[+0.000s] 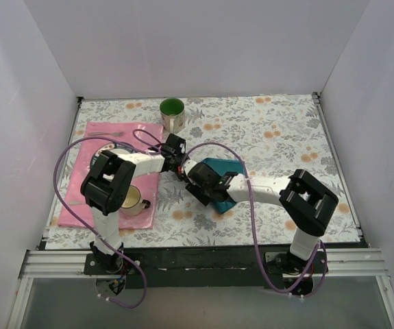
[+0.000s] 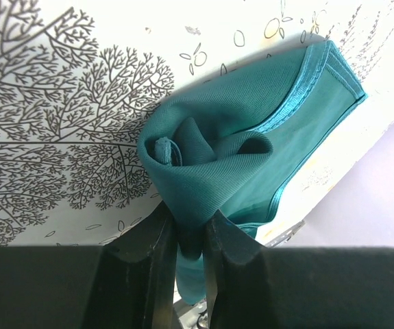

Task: Fold the napkin, place the utensils inside, and roll it up
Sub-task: Roll the napkin with the utensil

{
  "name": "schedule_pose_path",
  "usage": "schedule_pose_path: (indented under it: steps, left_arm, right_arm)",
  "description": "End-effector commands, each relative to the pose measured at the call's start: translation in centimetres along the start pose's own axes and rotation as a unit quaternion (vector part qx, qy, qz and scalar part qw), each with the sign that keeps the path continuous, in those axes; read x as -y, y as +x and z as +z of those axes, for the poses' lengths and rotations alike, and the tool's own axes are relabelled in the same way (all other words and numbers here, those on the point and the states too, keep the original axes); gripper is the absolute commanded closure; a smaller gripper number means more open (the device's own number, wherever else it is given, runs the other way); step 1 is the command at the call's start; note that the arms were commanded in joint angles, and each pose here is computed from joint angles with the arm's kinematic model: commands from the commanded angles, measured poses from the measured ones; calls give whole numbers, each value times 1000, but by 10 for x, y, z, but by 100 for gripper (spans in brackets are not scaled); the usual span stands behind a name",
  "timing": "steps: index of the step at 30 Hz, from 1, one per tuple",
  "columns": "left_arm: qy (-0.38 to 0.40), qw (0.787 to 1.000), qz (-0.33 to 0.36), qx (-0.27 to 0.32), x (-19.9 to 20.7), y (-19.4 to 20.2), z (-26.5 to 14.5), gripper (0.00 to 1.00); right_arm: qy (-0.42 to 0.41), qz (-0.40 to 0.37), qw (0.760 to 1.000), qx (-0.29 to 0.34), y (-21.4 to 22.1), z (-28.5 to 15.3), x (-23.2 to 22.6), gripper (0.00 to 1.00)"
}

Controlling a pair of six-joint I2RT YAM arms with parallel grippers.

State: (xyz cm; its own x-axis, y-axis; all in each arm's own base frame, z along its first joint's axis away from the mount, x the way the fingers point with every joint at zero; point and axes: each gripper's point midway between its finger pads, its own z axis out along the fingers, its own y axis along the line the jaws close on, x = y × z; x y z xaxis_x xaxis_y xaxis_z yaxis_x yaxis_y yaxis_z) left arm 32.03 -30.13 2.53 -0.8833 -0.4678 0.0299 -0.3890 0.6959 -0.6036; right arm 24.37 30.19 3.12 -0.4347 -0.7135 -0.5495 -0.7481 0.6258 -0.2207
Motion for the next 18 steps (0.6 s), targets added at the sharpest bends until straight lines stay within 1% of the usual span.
schedule_pose_path:
  steps: [1,2,3,4,5,8,10,11,13,14,15,16,17,18]
  left_arm:
    - [-52,998,-18,-23,-35,14,8,93]
    - [-52,998,-16,-24,-35,14,8,93]
    - [-53,998,-14,-23,-35,14,8,93]
    - [-53,998,-13,-22,-36,14,8,93]
    - [-55,998,-11,-21,-37,13,9,92]
    - [-55,998,-8,-23,-37,14,9,90]
    - [-53,998,0,-17,-34,12,6,88]
    - [-55,998,3,-10,-34,9,5,86]
    - [-53,998,12,-2,-31,6,2,83]
    - [-56,998,15,2,-32,4,2,81]
    - [-53,998,18,3,-28,2,0,74]
    - [-53,998,23,6,-28,1,0,70]
    - [-52,998,27,11,-26,0,-2,66]
    - [-48,998,32,15,-22,-3,-4,56]
  right_arm:
    - [34,-11,999,-12,-2,10,10,42]
    - [34,-13,999,-17,0,11,10,44]
    - [40,-16,999,-21,2,11,12,49]
    - [40,-15,999,-17,-4,11,12,52]
    - [35,-17,999,-21,-4,11,11,58]
    - [19,-22,999,-37,0,15,8,70]
    - [-12,-10,999,-39,4,18,5,75]
    - [-44,-3,998,-41,5,18,-3,79]
    - [-66,20,997,-43,7,20,1,83]
    - [-101,36,993,-44,9,20,-2,85]
    - [-120,44,991,-44,9,20,-4,87]
    - [-139,52,988,-51,11,19,-6,88]
    - [-176,68,981,-47,6,17,-9,90]
    - [-195,80,976,-49,6,17,-10,90]
